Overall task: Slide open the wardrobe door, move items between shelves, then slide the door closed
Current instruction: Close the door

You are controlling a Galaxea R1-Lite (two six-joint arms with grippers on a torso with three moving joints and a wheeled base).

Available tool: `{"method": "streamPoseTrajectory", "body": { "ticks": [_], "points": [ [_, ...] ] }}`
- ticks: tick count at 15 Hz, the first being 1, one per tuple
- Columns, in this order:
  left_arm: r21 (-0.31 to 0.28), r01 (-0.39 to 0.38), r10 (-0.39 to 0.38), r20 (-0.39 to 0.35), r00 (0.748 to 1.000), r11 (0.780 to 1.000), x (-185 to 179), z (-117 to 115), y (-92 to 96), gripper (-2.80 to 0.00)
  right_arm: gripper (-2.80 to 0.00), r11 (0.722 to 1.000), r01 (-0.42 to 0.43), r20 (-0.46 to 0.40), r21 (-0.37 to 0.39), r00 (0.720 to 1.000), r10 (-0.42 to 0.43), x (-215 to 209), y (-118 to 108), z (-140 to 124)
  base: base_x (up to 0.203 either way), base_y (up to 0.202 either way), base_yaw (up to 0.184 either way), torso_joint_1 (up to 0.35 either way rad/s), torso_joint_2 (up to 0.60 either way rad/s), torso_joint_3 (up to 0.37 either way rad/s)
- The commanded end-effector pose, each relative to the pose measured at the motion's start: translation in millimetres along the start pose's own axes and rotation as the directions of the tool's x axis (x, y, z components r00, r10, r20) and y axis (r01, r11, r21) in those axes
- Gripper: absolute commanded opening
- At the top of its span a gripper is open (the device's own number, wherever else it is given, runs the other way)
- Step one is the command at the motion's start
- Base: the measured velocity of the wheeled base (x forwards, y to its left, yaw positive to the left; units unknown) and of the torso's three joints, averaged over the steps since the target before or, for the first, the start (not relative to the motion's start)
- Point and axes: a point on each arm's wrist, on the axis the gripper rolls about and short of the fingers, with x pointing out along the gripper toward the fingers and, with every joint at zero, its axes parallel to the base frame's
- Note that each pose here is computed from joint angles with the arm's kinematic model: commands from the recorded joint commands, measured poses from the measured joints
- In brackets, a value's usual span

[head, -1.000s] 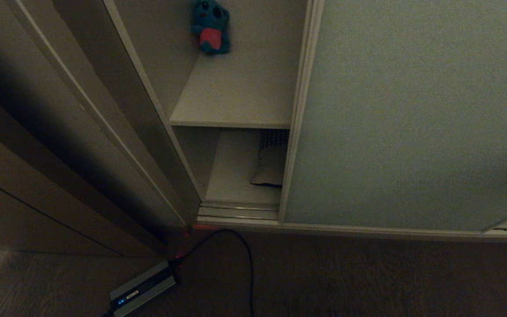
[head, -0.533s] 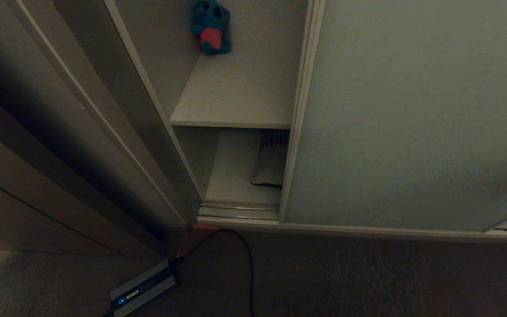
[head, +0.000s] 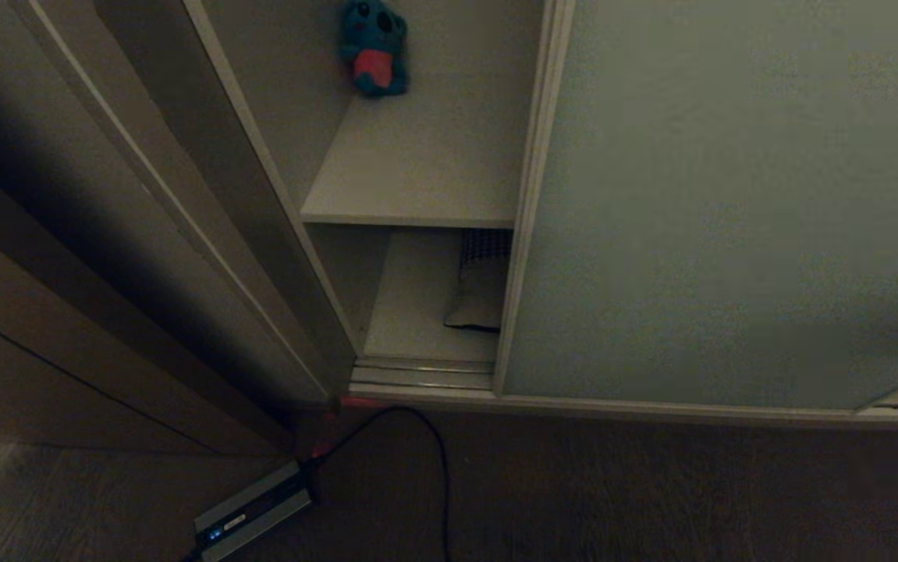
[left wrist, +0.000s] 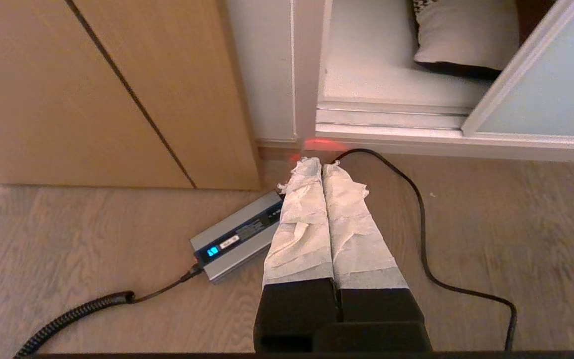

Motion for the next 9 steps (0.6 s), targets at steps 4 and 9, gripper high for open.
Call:
{"method": "streamPoseTrajectory", "body": {
  "ticks": [4,9],
  "points": [
    [0.0,0.0,0.0,0.002,1.0,1.0,0,0,0.0,-2.8,-2.8,1.0,-0.028,-0.016,0.007,0.999,0.028,10,8,-8,0.0,0.0,0.0,0.0,0.0,0.0],
    [0.0,0.0,0.0,0.003,1.0,1.0,0,0,0.0,-2.8,-2.8,0.999,-0.048,-0.016,0.002,0.999,0.048,15,19,-5,0.0,0.0,0.0,0.0,0.0,0.0]
  ]
}}
